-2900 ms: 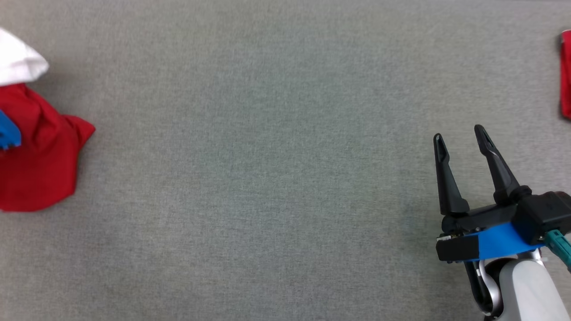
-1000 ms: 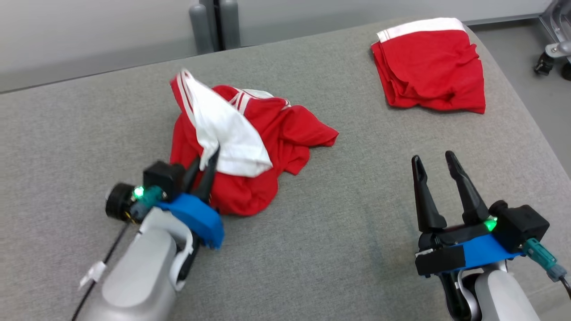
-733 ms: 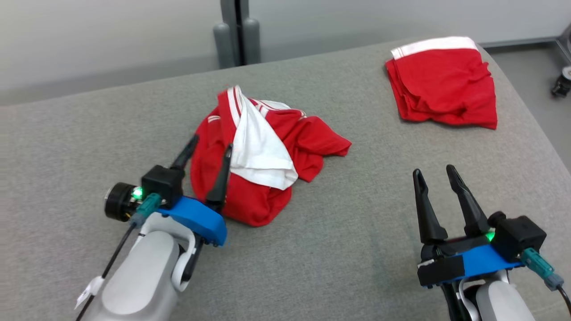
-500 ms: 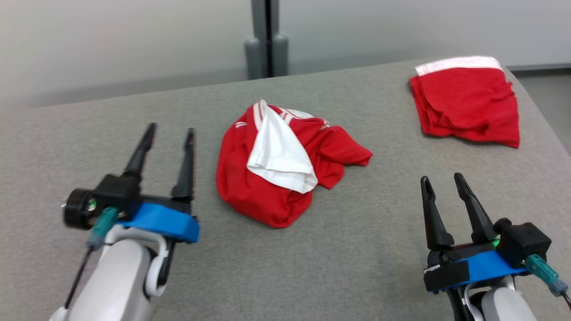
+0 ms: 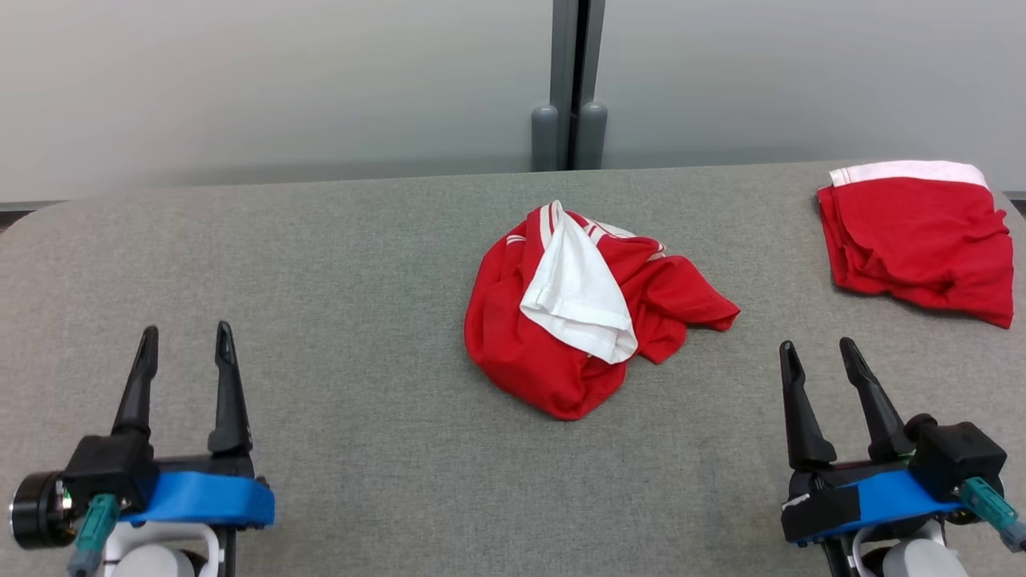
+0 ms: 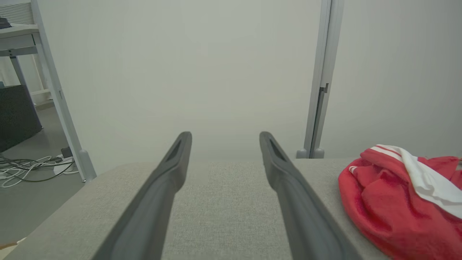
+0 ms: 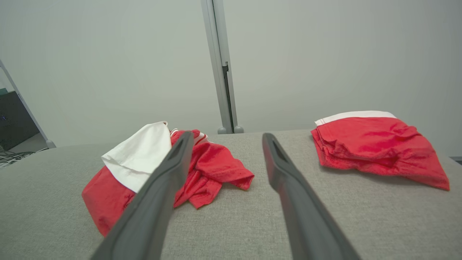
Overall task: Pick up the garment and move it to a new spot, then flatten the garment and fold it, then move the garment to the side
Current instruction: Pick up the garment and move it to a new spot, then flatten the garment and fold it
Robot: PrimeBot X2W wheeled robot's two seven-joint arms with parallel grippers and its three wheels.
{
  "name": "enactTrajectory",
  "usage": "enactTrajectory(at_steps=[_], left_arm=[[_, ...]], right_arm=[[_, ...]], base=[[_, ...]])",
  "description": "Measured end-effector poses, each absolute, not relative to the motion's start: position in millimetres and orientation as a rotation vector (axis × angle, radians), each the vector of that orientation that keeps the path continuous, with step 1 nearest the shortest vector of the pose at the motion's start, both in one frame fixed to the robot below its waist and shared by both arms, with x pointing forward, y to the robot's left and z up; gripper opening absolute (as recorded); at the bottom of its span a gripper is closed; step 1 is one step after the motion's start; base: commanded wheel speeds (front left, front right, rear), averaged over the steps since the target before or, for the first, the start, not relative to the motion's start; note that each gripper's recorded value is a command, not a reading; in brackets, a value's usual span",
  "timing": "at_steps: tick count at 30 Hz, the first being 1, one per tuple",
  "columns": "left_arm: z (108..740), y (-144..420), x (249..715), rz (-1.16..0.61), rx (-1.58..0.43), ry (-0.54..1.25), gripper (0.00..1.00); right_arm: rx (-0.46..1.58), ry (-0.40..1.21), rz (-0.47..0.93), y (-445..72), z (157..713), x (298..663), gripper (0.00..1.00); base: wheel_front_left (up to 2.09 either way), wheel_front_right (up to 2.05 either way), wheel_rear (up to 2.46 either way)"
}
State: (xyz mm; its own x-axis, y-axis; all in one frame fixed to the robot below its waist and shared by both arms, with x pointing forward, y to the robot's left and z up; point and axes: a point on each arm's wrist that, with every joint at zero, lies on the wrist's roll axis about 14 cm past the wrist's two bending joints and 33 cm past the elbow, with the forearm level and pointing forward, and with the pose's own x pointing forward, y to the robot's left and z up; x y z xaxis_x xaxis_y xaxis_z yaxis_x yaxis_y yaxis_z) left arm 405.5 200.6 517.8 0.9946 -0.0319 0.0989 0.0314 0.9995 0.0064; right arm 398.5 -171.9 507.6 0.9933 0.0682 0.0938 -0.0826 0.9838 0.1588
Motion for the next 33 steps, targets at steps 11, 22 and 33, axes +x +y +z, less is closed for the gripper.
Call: enactTrajectory(at_steps=[11, 22, 33], left_arm=[[498, 226, 365, 0.074, -0.012, -0.048, 1.00], [491, 225, 356, 0.078, -0.021, -0.029, 1.00], [489, 226, 355, 0.073, -0.018, -0.024, 1.00]], right_arm=[[0.161, -0.024, 0.088, -166, 488, 388, 1.00], [0.159, 0.011, 0.094, -163, 477, 383, 1.00], [0.159, 0.019, 0.095, -163, 475, 381, 1.00]], base=[[0.00, 0.00, 0.00], [0.00, 0.00, 0.00], [0.00, 0.00, 0.00]])
